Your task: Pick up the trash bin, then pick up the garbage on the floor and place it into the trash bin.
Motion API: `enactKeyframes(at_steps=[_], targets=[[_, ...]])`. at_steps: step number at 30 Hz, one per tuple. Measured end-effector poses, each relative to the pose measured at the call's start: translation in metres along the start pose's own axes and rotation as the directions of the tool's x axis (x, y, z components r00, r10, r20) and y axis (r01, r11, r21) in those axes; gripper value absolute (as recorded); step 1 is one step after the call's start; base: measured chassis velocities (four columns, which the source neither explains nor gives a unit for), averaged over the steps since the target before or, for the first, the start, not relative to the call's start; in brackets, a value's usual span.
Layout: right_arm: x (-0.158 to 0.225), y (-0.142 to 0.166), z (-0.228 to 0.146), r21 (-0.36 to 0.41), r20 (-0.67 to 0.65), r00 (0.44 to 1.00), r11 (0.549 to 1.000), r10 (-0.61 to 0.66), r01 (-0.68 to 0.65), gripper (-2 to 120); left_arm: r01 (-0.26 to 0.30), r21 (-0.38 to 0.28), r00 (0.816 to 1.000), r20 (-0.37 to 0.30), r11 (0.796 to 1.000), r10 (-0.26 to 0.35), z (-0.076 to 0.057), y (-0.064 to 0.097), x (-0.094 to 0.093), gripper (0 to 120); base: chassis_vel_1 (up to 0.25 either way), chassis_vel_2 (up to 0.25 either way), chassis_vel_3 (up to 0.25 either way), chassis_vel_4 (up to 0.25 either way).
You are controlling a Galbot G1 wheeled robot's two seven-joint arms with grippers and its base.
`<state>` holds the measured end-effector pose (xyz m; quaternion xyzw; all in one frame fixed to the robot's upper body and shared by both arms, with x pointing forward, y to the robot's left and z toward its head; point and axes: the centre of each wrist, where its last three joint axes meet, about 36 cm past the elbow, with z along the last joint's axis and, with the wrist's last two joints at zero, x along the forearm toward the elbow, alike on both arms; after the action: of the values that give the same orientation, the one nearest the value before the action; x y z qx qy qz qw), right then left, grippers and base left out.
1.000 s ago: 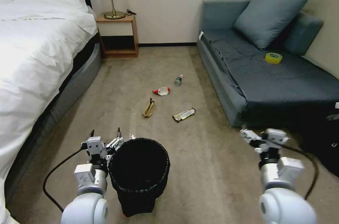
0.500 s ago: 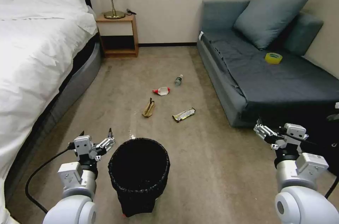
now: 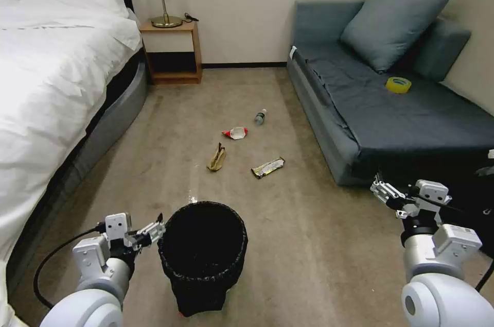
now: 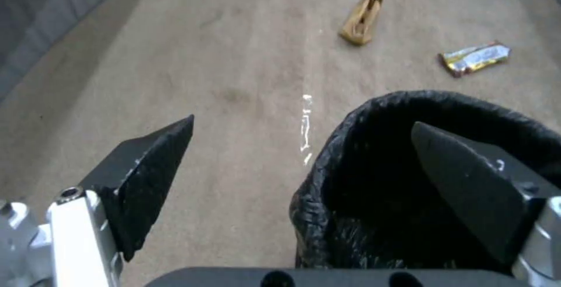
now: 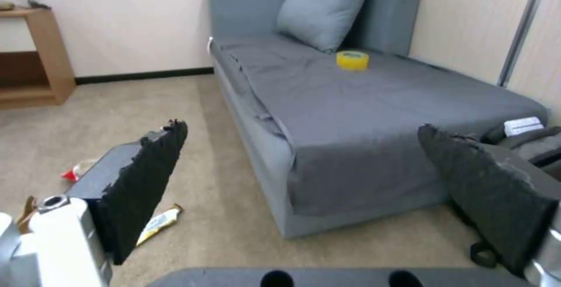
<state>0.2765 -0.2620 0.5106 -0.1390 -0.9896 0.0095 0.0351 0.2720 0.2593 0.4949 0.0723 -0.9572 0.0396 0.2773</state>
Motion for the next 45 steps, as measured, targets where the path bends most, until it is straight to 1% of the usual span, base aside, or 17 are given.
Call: enactKeyframes(at_steps=[3,5,9,13,17,18,21,23,27,31,33,34,38,39,43,44,45], targets=[[0.001,0.0,0.001,0.003,-0.004,1.0,1.0,0.001,-0.001,100,0.002,-0.002,1.0,-0.011,1.0,-0.002,0.002,0.001,-0.005,100,0.0,0.0,0.0,0.0],[0.002,0.0,0.002,0.005,-0.006,1.0,1.0,0.002,-0.002,100,0.007,-0.008,0.999,-0.032,1.0,-0.007,0.008,0.002,-0.015,100,0.0,0.0,0.0,0.0],[0.002,0.0,0.002,0.007,-0.005,1.0,1.0,0.002,-0.002,100,-0.008,0.012,0.998,-0.066,1.0,0.008,0.013,0.003,-0.025,100,0.0,0.0,0.0,0.0],[0.003,0.0,0.003,0.009,-0.005,1.0,1.0,0.003,-0.003,100,-0.015,0.023,0.995,-0.101,1.0,0.018,0.022,0.001,-0.038,100,0.0,0.0,0.0,0.0],[0.003,0.001,0.002,0.008,-0.003,1.0,1.0,0.003,-0.003,100,-0.016,0.028,0.99,-0.14,0.999,0.02,0.033,-0.003,-0.056,100,0.0,0.0,0.0,0.0],[0.003,0.001,0.002,0.008,-0.003,1.0,1.0,0.003,-0.003,100,-0.016,0.028,0.99,-0.14,0.999,0.02,0.033,-0.003,-0.056,100,0.0,0.0,0.0,0.0],[0.002,0.001,0.003,0.008,0.001,1.0,1.0,0.004,-0.004,100,-0.018,0.046,0.984,-0.177,0.999,0.026,0.041,-0.006,-0.068,100,0.0,0.0,0.0,0.0],[0.002,0.001,0.003,0.007,0.001,1.0,1.0,0.005,-0.005,100,-0.021,0.052,0.982,-0.186,0.998,0.03,0.043,-0.007,-0.07,100,0.0,0.0,0.0,0.0],[-0.001,0.002,0.006,0.005,0.0,1.0,1.0,0.005,-0.005,100,-0.016,0.072,0.975,-0.221,0.997,0.032,0.053,-0.01,-0.08,100,0.0,0.0,0.0,0.0],[-0.003,0.003,0.007,0.003,0.001,1.0,1.0,0.006,-0.006,100,-0.011,0.075,0.972,-0.233,0.997,0.028,0.056,-0.009,-0.084,96,0.0,0.0,0.0,0.0],[-0.004,0.003,0.008,0.003,0.003,1.0,1.0,0.007,-0.007,100,-0.011,0.077,0.972,-0.235,0.997,0.029,0.057,-0.009,-0.085,89,0.0,0.0,0.0,0.0],[-0.004,0.003,0.008,0.003,0.003,1.0,1.0,0.007,-0.007,100,-0.011,0.077,0.972,-0.235,0.997,0.029,0.057,-0.009,-0.085,89,0.0,0.0,0.0,0.0],[-0.006,0.004,0.01,0.001,0.005,1.0,1.0,0.01,-0.01,100,-0.015,0.086,0.97,-0.239,0.996,0.035,0.057,-0.009,-0.086,71,0.0,0.0,0.0,0.0],[-0.006,0.004,0.01,0.001,0.005,1.0,1.0,0.01,-0.01,100,-0.015,0.086,0.97,-0.239,0.996,0.035,0.057,-0.009,-0.086,71,0.0,0.0,0.0,0.0],[-0.008,0.004,0.011,0.001,0.009,1.0,1.0,0.01,-0.01,100,-0.016,0.103,0.969,-0.244,0.995,0.041,0.06,-0.009,-0.089,53,0.0,0.0,0.0,0.0],[-0.008,0.004,0.011,0.001,0.009,1.0,1.0,0.01,-0.01,100,-0.016,0.103,0.969,-0.244,0.995,0.041,0.06,-0.009,-0.089,53,0.0,0.0,0.0,0.0],[-0.008,0.004,0.012,0.001,0.011,1.0,1.0,0.01,-0.01,100,-0.018,0.11,0.968,-0.247,0.994,0.045,0.061,-0.009,-0.089,47,0.0,0.0,0.0,0.0]])
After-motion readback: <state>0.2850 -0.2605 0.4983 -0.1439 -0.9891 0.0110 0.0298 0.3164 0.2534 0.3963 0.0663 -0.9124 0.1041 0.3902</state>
